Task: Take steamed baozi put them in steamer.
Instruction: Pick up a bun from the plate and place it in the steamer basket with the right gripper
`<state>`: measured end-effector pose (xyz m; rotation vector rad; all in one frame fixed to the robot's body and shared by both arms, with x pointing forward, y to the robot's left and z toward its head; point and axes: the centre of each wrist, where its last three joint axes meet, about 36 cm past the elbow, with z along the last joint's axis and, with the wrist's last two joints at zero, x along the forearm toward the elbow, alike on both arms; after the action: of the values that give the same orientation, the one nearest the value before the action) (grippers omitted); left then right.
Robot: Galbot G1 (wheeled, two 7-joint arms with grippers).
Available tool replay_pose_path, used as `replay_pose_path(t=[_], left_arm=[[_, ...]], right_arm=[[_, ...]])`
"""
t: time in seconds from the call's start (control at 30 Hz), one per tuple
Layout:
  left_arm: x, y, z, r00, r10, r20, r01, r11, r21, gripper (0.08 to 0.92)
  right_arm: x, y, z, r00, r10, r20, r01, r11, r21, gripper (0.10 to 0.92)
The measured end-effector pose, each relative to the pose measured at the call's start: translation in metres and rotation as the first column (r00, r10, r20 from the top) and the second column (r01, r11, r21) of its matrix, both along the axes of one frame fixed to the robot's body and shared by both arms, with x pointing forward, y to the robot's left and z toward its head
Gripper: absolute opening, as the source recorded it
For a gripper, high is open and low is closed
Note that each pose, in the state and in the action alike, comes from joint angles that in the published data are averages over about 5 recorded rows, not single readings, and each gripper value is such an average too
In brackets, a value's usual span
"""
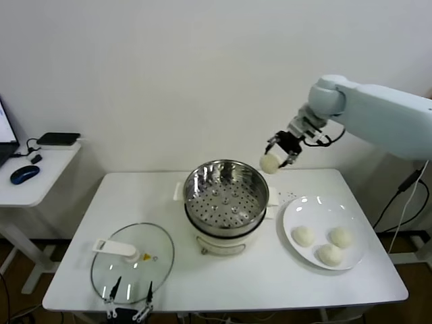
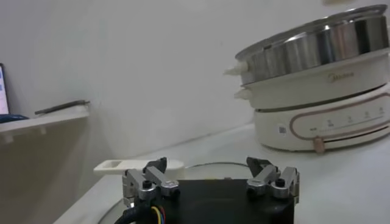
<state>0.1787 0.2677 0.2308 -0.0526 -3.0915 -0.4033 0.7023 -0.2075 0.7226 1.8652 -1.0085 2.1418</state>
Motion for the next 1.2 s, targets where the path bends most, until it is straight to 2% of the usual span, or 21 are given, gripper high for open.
replay_pose_path(t=[0.37,0.63,1.07,1.2], left_arm=[[0.003,0.001,-0.001,0.9997,0.015,0.017,-0.015,1.0,0.001,0.823],[0.005,0.003,-0.004,0.9995,0.026,0.02,-0.026,1.0,0.001,0.823],[0.006,0.005,-0.008,0.9993,0.033,0.015,-0.033,0.999,0.002,0.823],[0.006,0.005,-0.008,0.9993,0.033,0.017,-0.033,0.999,0.0,0.823]], right_arm=[[0.037,0.057,-0.045,0.97,0.244,0.013,-0.243,0.968,-0.067,0.63],[0.068,0.073,-0.079,0.967,0.255,0.016,-0.253,0.965,-0.077,0.629],[0.079,0.085,-0.115,0.97,0.24,-0.034,-0.242,0.967,-0.076,0.63],[0.08,0.089,-0.119,0.972,0.233,-0.041,-0.235,0.97,-0.064,0.672]])
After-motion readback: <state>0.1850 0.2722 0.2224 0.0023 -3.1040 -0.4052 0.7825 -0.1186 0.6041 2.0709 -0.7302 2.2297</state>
